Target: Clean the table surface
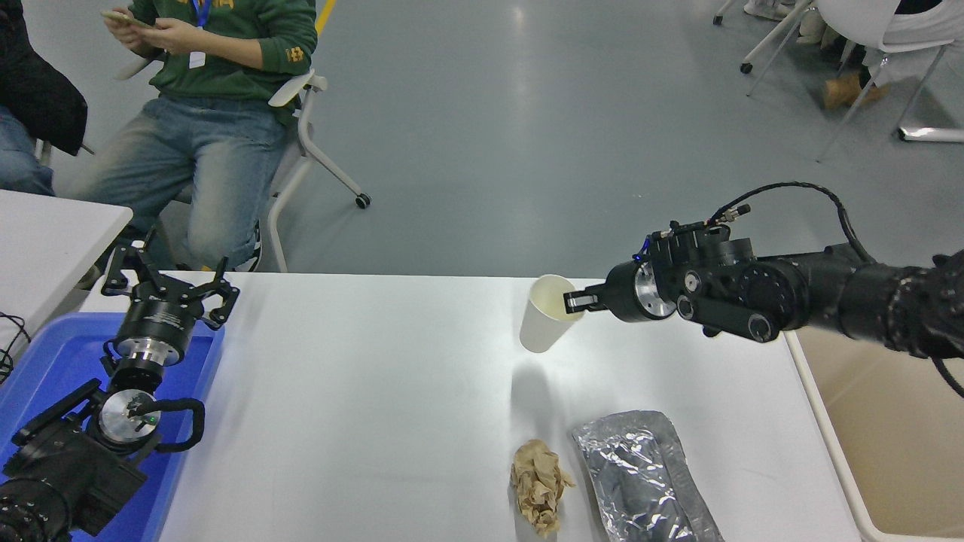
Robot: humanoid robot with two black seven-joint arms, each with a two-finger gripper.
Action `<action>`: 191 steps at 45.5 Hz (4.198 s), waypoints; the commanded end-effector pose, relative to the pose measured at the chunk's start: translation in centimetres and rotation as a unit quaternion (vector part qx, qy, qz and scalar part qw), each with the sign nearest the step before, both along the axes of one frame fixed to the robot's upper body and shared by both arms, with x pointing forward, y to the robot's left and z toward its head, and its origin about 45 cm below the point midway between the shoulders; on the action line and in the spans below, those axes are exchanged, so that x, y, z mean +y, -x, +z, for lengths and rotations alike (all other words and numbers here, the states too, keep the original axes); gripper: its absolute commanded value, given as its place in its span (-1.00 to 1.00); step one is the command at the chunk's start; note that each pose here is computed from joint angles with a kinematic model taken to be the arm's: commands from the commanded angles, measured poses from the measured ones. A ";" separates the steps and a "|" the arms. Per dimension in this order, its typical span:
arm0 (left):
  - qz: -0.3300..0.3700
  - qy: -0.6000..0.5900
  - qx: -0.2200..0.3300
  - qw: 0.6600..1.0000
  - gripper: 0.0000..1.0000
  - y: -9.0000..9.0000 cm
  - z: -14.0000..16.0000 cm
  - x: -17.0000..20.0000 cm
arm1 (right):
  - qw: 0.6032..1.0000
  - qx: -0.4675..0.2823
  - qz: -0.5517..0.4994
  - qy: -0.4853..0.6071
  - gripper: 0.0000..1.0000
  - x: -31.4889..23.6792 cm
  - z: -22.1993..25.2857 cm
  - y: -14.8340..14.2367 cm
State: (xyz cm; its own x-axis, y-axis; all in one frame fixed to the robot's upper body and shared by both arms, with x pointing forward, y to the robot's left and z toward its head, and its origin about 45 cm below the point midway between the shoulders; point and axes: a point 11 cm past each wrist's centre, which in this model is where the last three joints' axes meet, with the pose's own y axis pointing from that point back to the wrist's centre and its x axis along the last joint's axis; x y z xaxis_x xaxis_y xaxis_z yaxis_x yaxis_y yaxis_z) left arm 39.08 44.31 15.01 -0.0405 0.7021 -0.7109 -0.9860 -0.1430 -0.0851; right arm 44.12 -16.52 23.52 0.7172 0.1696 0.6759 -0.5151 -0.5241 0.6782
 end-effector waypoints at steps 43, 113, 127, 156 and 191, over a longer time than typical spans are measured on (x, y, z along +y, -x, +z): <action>0.000 0.000 0.000 1.000 1.00 0.0 0.0 0.0 | 0.990 -0.064 -0.125 -0.007 -1.00 -16.6 10.1 1.9; 0.000 0.000 0.000 1.000 1.00 0.0 0.0 0.0 | 0.894 -0.056 -0.433 0.102 -1.00 -42.5 -3.3 11.9; 0.000 0.000 0.000 1.000 1.00 0.0 0.0 0.0 | 0.873 -0.062 -0.467 0.126 -1.00 -44.5 -6.2 12.6; 0.000 0.000 -0.001 1.000 1.00 0.0 0.0 0.0 | 0.854 -0.096 -0.486 0.157 -1.00 -43.4 -10.1 11.8; 0.000 0.000 0.000 1.000 1.00 0.0 0.0 0.0 | 0.839 -0.095 -0.514 0.153 0.92 -44.4 -10.3 13.0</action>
